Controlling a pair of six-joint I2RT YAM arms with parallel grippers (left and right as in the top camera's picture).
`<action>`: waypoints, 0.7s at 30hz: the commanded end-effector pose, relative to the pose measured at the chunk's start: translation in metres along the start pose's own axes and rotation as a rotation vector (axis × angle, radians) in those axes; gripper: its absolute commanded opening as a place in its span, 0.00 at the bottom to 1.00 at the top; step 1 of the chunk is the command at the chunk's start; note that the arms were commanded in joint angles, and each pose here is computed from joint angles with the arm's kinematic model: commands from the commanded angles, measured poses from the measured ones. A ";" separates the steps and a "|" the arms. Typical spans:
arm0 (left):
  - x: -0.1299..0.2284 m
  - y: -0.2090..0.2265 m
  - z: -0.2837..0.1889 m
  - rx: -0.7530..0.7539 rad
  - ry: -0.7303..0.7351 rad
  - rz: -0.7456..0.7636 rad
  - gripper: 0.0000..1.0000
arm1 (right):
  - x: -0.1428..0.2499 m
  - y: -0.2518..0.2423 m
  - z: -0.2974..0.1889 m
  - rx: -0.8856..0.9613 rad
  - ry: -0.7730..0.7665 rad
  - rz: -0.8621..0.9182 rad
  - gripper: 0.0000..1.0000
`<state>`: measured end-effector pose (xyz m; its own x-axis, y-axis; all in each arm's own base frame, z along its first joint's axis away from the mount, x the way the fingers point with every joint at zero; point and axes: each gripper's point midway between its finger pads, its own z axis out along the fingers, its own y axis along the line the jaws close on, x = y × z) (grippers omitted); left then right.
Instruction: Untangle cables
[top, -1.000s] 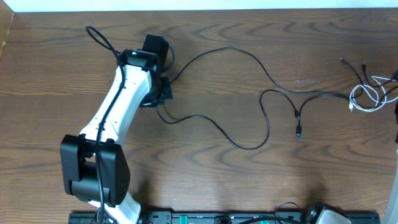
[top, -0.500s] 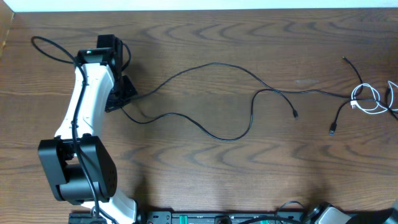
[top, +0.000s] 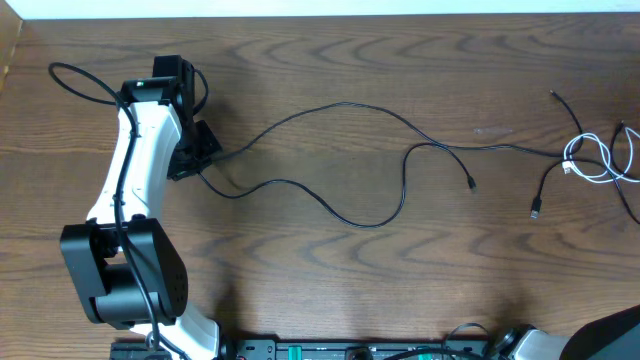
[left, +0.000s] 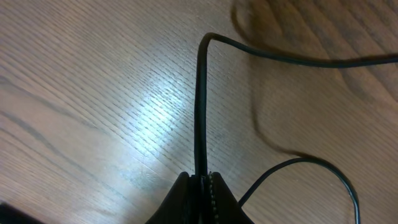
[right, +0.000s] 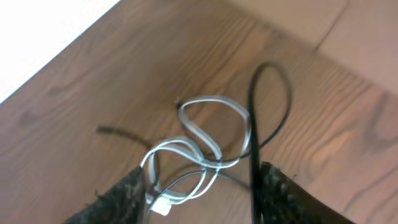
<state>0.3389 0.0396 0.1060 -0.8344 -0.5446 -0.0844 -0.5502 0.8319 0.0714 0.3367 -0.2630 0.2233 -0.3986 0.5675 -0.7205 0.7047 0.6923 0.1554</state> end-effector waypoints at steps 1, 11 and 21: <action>0.004 0.000 0.003 0.003 0.027 -0.009 0.08 | 0.004 0.028 -0.014 -0.089 0.046 -0.040 0.59; 0.005 0.000 0.003 0.000 0.031 -0.008 0.07 | 0.051 -0.018 -0.023 0.185 0.237 0.070 0.61; 0.009 0.002 0.003 -0.008 0.046 -0.007 0.08 | 0.106 0.023 0.022 -0.069 0.502 0.011 0.68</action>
<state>0.3328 0.0362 0.1057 -0.8361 -0.5459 -0.0540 -0.5485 0.8333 0.0687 0.2956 -0.2217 0.1281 -0.5666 0.7622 -0.3130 0.7915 0.6091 0.0507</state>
